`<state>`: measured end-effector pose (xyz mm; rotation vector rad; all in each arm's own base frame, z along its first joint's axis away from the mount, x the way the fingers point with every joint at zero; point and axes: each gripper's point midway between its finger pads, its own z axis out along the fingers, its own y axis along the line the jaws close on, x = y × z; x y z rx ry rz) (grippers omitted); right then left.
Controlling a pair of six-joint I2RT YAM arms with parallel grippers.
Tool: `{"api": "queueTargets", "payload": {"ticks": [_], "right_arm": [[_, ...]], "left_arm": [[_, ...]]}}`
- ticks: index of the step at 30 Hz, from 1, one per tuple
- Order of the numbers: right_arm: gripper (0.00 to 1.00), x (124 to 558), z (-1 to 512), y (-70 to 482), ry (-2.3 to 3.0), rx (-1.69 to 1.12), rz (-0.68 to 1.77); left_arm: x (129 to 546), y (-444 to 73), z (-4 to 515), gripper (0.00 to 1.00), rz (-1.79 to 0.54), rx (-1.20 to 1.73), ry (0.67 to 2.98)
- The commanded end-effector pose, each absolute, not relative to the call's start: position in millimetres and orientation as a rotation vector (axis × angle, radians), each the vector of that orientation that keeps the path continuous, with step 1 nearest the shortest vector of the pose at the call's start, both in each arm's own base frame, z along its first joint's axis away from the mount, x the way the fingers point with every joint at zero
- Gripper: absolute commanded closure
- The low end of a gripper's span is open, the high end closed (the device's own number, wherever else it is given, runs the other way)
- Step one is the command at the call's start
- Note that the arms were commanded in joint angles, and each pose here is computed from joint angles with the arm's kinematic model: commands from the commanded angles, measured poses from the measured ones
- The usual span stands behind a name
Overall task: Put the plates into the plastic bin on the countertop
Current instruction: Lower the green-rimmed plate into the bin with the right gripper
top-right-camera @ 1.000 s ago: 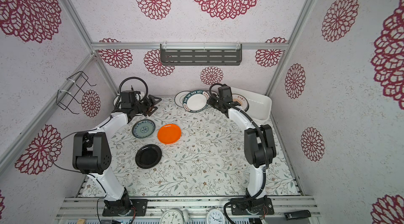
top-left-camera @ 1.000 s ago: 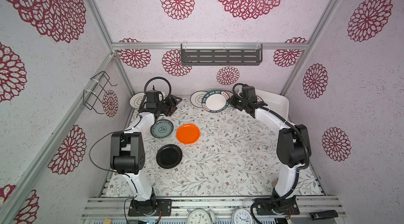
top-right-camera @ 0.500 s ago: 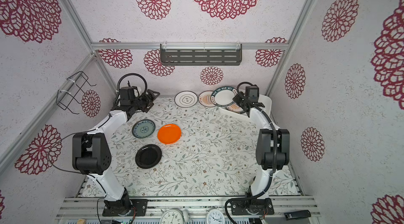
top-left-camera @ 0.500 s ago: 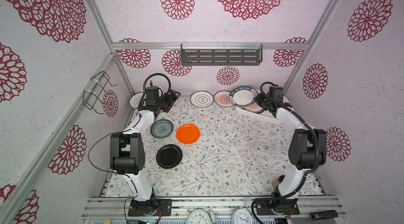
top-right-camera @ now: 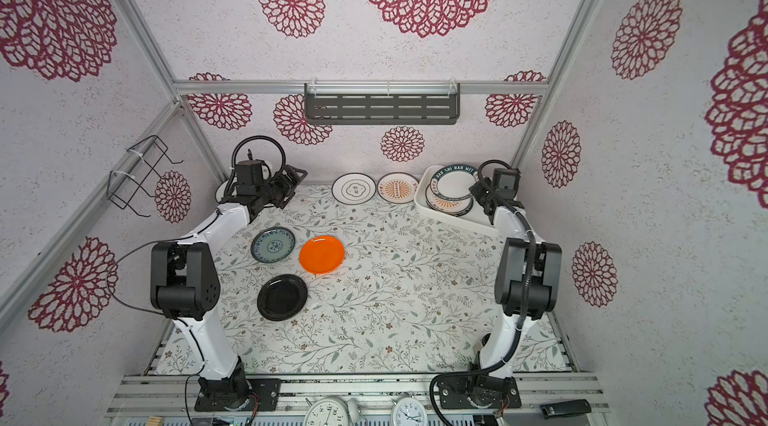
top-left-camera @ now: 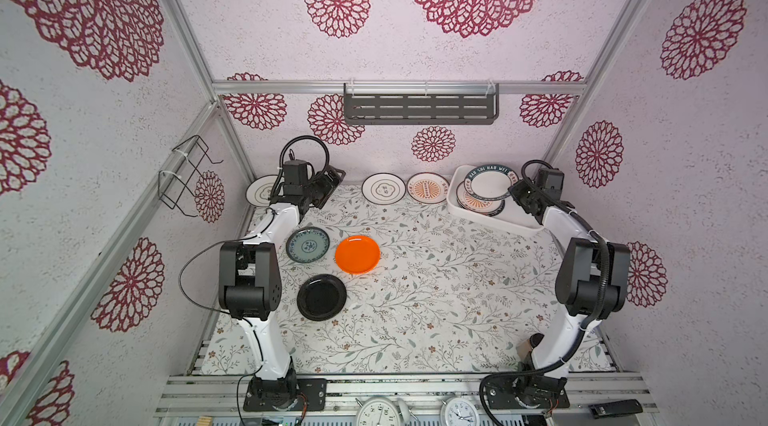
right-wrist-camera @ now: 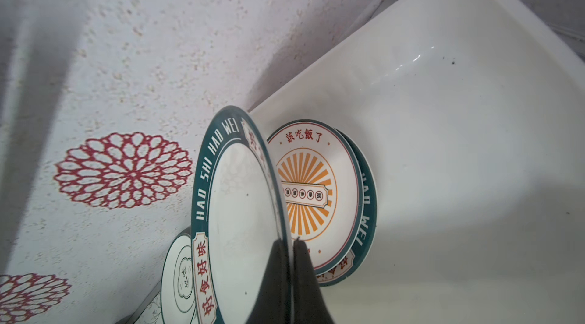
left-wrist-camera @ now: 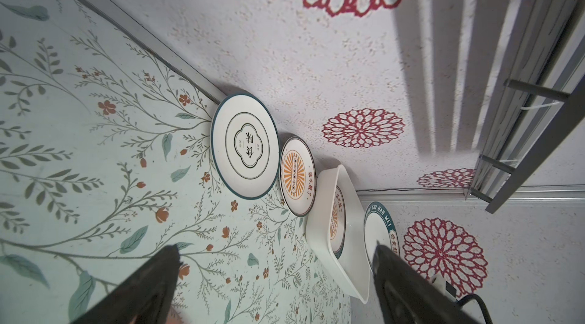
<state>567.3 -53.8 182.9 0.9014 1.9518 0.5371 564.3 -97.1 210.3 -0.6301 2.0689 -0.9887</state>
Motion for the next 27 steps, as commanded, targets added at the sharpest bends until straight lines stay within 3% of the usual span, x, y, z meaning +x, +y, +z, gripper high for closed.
{"api": "queueTargets", "payload": {"ticks": [1, 25, 27], "right_arm": [[1.0, 590, 201, -62, 1.853, 0.89, 0.562], [1.0, 626, 122, -57, 2.002, 0.915, 0.588], [0.94, 626, 121, -57, 2.006, 0.914, 0.587]], "left_arm": [[578, -98, 205, 0.02, -0.972, -0.639, 2.056], [602, -95, 160, 0.02, -0.989, -0.798, 2.117], [603, -95, 158, 0.02, -0.989, -0.805, 2.121]]}}
